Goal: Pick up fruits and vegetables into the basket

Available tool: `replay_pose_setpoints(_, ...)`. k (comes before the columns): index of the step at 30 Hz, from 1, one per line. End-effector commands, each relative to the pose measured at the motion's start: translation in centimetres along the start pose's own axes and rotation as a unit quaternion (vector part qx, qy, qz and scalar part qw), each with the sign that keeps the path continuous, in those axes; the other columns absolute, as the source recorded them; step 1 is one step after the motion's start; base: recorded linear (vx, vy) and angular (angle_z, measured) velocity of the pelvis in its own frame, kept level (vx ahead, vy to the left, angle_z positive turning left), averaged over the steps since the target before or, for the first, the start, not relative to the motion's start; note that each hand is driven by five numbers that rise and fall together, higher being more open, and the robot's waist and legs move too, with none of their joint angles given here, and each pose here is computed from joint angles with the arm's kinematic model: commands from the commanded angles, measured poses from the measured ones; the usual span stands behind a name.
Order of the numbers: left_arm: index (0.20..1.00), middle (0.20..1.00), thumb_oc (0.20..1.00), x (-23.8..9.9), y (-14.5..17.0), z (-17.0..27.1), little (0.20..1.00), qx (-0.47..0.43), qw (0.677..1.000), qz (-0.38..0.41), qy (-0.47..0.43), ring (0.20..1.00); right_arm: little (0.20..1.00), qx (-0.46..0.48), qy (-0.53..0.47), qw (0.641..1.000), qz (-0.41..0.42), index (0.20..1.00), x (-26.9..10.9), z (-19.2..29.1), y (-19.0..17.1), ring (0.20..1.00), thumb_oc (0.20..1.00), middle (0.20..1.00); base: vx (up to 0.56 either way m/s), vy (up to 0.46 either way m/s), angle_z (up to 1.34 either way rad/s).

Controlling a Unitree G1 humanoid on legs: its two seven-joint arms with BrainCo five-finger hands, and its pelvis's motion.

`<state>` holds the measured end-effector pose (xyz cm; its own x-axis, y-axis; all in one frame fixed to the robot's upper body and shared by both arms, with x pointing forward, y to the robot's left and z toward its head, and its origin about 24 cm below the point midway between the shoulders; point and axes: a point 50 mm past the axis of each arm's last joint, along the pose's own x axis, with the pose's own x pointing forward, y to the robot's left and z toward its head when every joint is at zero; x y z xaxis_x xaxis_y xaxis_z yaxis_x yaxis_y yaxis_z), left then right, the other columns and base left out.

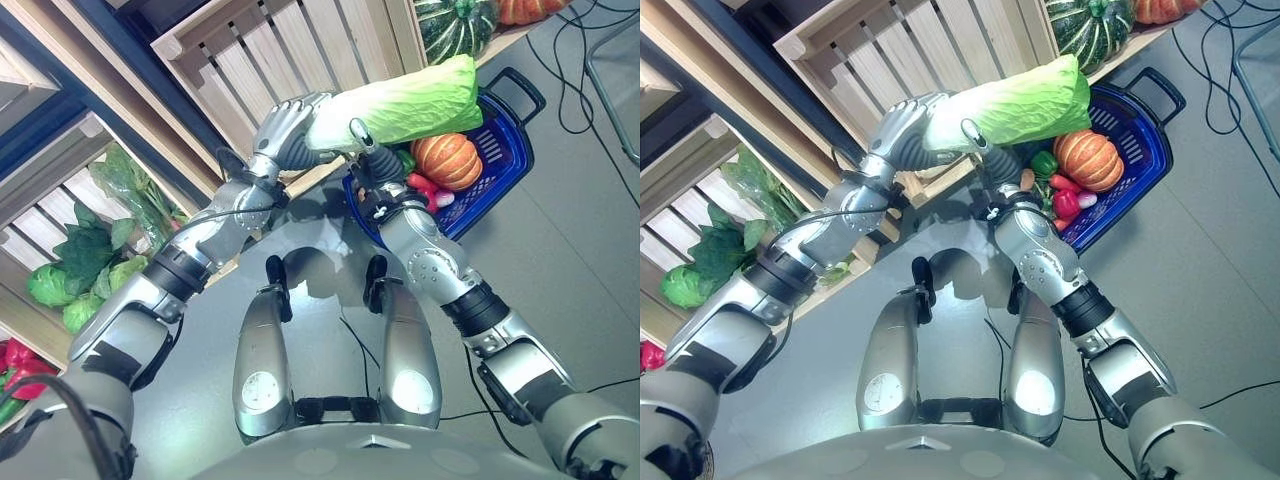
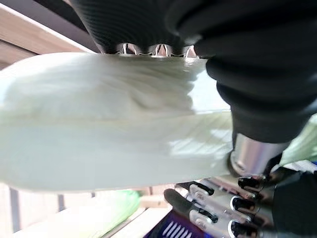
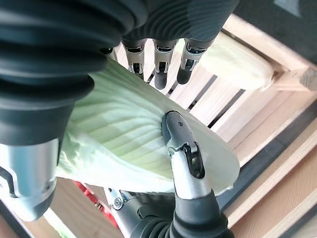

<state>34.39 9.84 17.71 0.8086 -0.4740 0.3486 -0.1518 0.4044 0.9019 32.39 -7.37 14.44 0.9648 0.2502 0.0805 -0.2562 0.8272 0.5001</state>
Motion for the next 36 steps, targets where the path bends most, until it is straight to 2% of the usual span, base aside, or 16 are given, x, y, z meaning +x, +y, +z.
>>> replay_pose_setpoints(1, 0.2, 0.2, 0.2, 0.1, -0.5, 4.1, 0.2, 0.046, 0.993, -0.043, -0.095, 0.2, 1.0, 0.012, -0.097, 0.992, 0.085, 1.0, 0.5, 4.1, 4.3, 1.0, 1.0, 1.0, 0.0, 0.0, 0.0)
replay_pose_setpoints(6, 0.2, 0.2, 0.2, -0.6, -1.6, 4.2, 0.2, 0.069, 0.99, -0.077, -0.097, 0.2, 1.0, 0.014, -0.129, 0.989, 0.072, 1.0, 0.6, 5.3, 3.9, 1.0, 1.0, 1.0, 0.0, 0.0, 0.0)
replay_pose_setpoints(8, 0.2, 0.2, 0.2, -0.9, -2.1, 4.1, 0.2, 0.069, 0.989, -0.081, -0.099, 0.2, 0.2, 0.014, -0.162, 0.983, 0.085, 0.2, 0.6, 6.1, 4.0, 0.2, 0.2, 0.2, 0.0, 0.0, 0.0)
replay_pose_setpoints(11, 0.2, 0.2, 0.2, -1.2, -2.4, 4.0, 0.2, 0.06, 0.99, -0.075, -0.1, 0.2, 0.2, 0.015, -0.184, 0.979, 0.086, 0.2, 0.6, 6.6, 3.8, 0.2, 0.2, 0.2, 0.0, 0.0, 0.0)
replay_pose_setpoints(12, 0.435, 0.435, 0.435, -1.3, -2.4, 3.9, 0.435, 0.051, 0.992, -0.067, -0.098, 0.435, 0.2, 0.017, -0.201, 0.976, 0.084, 0.2, 0.6, 7.2, 3.6, 0.2, 0.2, 0.2, 0.0, 0.0, 0.0)
replay_pose_setpoints(13, 0.805, 0.805, 0.805, -1.4, -2.4, 3.7, 0.805, 0.045, 0.993, -0.062, -0.09, 0.805, 0.2, 0.016, -0.215, 0.973, 0.08, 0.2, 0.5, 7.6, 3.4, 0.2, 0.2, 0.2, 0.0, 0.0, 0.0)
replay_pose_setpoints(14, 1.0, 1.0, 1.0, -1.5, -2.6, 3.4, 1.0, 0.042, 0.994, -0.064, -0.082, 1.0, 0.2, 0.014, -0.226, 0.971, 0.076, 0.2, 0.5, 8.0, 3.1, 0.2, 0.2, 0.2, 0.0, 0.0, 0.0)
replay_pose_setpoints(19, 1.0, 1.0, 1.0, -1.7, -2.6, 1.2, 1.0, 0.042, 0.998, -0.037, -0.017, 1.0, 0.2, -0.004, -0.304, 0.951, 0.05, 0.2, -0.4, 10.3, 1.8, 0.2, 0.2, 0.2, -0.01, -0.001, -0.01)
replay_pose_setpoints(25, 1.0, 1.0, 1.0, -2.3, -1.2, -2.7, 1.0, 0.052, 0.996, 0.011, 0.066, 1.0, 0.2, -0.062, -0.383, 0.922, -0.005, 0.2, -2.5, 12.9, -0.7, 0.2, 0.2, 0.2, -0.01, 0.017, -0.08)
replay_pose_setpoints(28, 1.0, 1.0, 1.0, -2.9, 0.4, -5.4, 1.0, 0.06, 0.99, 0.043, 0.117, 1.0, 0.2, -0.114, -0.412, 0.902, -0.065, 0.2, -3.8, 14.3, -3.4, 0.2, 0.2, 0.2, 0.0, 0.037, -0.12)
replay_pose_setpoints(36, 1.0, 1.0, 1.0, -3.9, 2.3, -8.5, 1.0, 0.068, 0.975, 0.098, 0.187, 1.0, 0.2, -0.258, -0.429, 0.843, -0.2, 0.2, -5.4, 17.8, -7.8, 0.2, 0.2, 0.2, 0.0, 0.066, -0.12)
